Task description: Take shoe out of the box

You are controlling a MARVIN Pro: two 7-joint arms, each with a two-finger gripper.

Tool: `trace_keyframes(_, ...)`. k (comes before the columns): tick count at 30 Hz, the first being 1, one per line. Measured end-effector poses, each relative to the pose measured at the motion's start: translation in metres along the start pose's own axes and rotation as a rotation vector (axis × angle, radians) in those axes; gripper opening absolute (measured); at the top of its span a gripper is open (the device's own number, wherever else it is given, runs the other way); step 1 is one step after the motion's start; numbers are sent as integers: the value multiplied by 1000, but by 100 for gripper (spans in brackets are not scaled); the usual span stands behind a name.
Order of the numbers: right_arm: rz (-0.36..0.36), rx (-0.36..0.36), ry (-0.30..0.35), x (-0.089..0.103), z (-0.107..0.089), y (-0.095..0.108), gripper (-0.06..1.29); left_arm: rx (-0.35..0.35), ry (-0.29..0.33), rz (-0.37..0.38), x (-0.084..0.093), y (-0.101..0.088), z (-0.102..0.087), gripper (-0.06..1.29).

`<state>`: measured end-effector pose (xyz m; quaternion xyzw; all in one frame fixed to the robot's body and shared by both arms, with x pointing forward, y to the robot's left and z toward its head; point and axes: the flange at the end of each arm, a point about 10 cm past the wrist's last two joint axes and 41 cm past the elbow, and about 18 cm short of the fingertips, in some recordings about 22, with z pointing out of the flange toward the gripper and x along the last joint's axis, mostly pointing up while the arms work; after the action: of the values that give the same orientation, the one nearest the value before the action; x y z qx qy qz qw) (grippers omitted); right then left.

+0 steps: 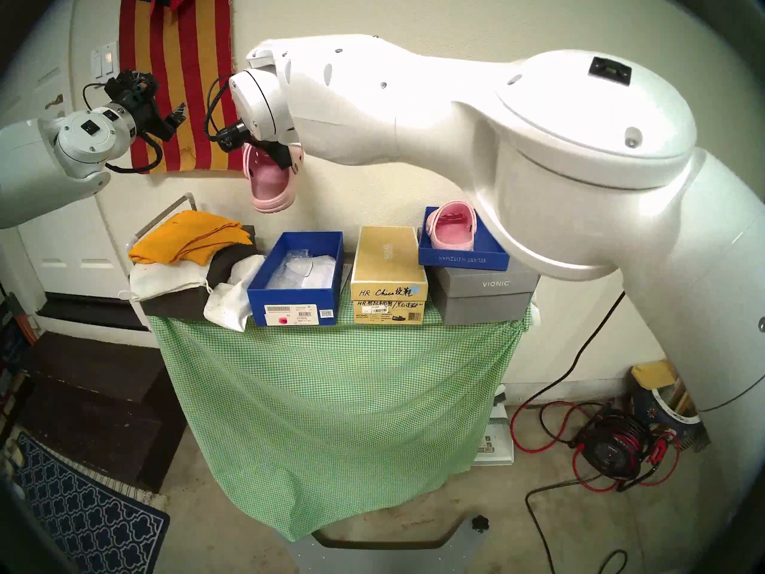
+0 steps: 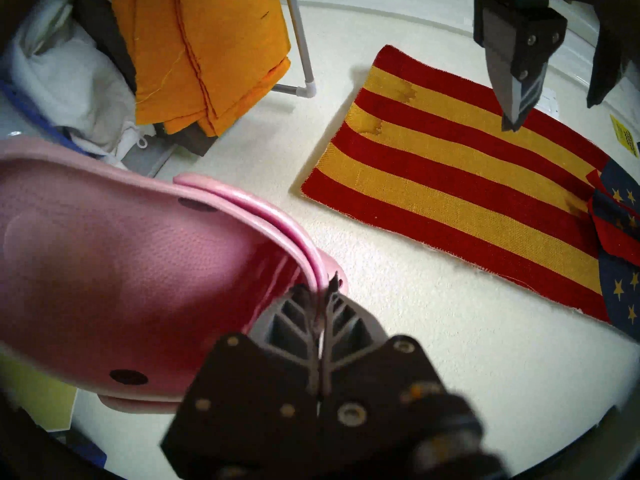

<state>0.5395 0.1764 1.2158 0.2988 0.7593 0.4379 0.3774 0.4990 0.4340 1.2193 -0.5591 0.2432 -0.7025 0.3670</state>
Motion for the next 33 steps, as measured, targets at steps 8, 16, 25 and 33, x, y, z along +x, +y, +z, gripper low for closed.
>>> trace_keyframes(8,3,99,6,-7,-12,-8,-2,0,0,0,0,0,0,122)
trace_keyframes(16,-1,212,18,-11,-26,-24,-2,0,0,0,0,0,0,122)
trace_keyframes(25,-14,351,15,-20,-43,-52,-2,0,0,0,0,0,0,122)
trace_keyframes(33,-21,434,5,-28,-61,-72,-2,0,0,0,0,0,0,122)
